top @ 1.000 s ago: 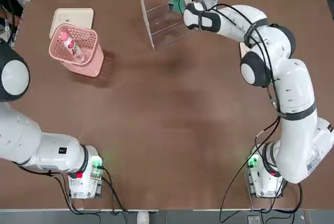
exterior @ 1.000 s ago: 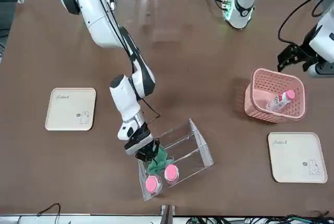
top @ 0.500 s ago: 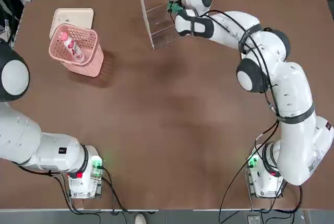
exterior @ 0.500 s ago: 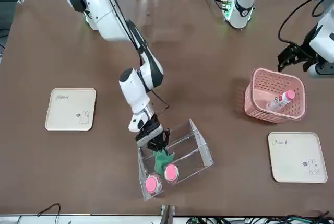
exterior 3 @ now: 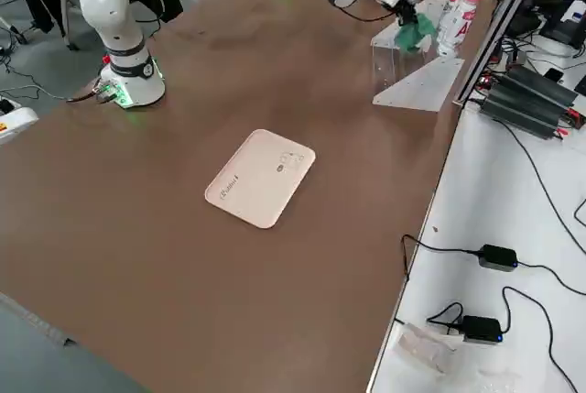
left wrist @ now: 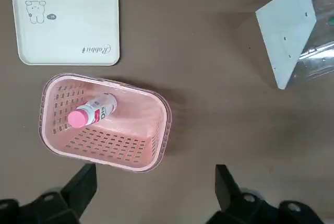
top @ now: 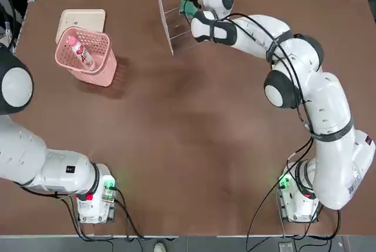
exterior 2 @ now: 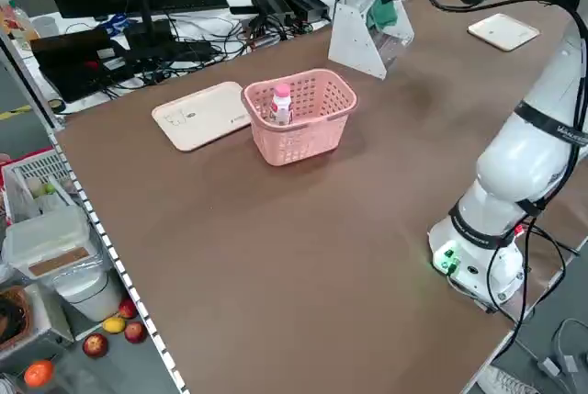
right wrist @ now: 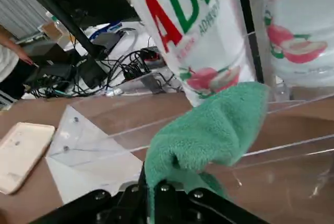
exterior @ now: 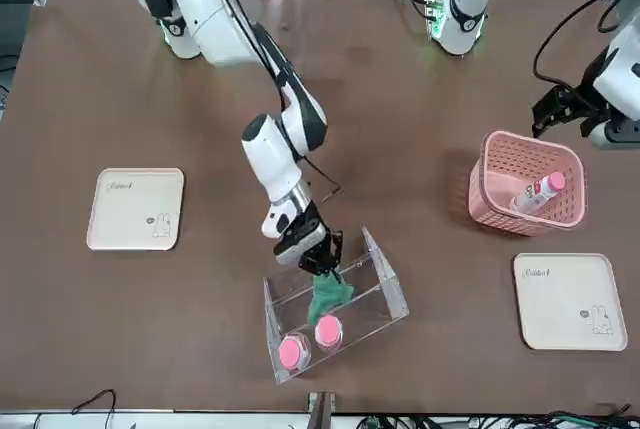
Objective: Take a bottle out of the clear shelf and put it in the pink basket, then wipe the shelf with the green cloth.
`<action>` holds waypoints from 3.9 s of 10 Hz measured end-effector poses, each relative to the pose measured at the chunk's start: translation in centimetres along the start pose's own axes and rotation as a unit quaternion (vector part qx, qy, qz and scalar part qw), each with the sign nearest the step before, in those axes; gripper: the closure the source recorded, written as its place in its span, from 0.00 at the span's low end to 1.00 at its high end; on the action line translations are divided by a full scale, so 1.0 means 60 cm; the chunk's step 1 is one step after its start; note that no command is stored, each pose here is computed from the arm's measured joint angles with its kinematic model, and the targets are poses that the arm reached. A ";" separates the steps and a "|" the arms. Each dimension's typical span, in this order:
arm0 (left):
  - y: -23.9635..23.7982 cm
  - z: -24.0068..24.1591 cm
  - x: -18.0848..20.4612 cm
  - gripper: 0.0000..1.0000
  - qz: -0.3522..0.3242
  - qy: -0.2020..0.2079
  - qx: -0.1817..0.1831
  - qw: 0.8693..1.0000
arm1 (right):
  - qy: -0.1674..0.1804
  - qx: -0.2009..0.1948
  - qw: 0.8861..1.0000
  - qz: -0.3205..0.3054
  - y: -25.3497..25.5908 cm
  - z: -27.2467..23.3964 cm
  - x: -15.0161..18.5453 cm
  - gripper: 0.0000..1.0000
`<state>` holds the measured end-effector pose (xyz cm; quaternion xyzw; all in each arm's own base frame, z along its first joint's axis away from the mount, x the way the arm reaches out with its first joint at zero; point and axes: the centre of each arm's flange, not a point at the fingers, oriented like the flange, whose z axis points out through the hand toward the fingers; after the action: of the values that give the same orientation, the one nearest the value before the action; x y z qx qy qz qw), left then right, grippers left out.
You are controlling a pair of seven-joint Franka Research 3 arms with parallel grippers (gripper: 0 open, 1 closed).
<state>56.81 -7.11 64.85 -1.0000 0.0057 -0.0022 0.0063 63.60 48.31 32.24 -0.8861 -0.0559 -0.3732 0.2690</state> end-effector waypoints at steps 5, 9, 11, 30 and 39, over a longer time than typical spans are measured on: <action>-0.002 0.000 0.000 0.00 -0.001 0.000 0.000 1.000 | 0.001 0.006 1.000 0.028 -0.016 -0.019 0.027 0.96; -0.003 0.000 0.000 0.00 -0.002 0.000 0.000 1.000 | -0.035 -0.015 0.999 0.010 0.026 -0.059 0.064 0.96; -0.003 0.000 0.001 0.00 -0.002 0.000 0.000 1.000 | -0.063 -0.022 0.998 0.004 0.031 -0.082 0.045 0.96; -0.012 -0.003 0.001 0.00 -0.009 0.000 -0.018 1.000 | -0.041 -0.023 0.989 -0.141 0.033 -0.069 -0.150 0.96; -0.003 0.002 0.003 0.00 -0.006 -0.004 -0.031 0.999 | 0.004 -0.033 0.989 -0.144 0.070 -0.015 -0.142 0.96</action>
<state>56.97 -6.92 64.72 -0.9997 0.0001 0.0024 -0.0245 58.21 45.15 25.05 -0.8755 -0.1696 -0.4136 0.1835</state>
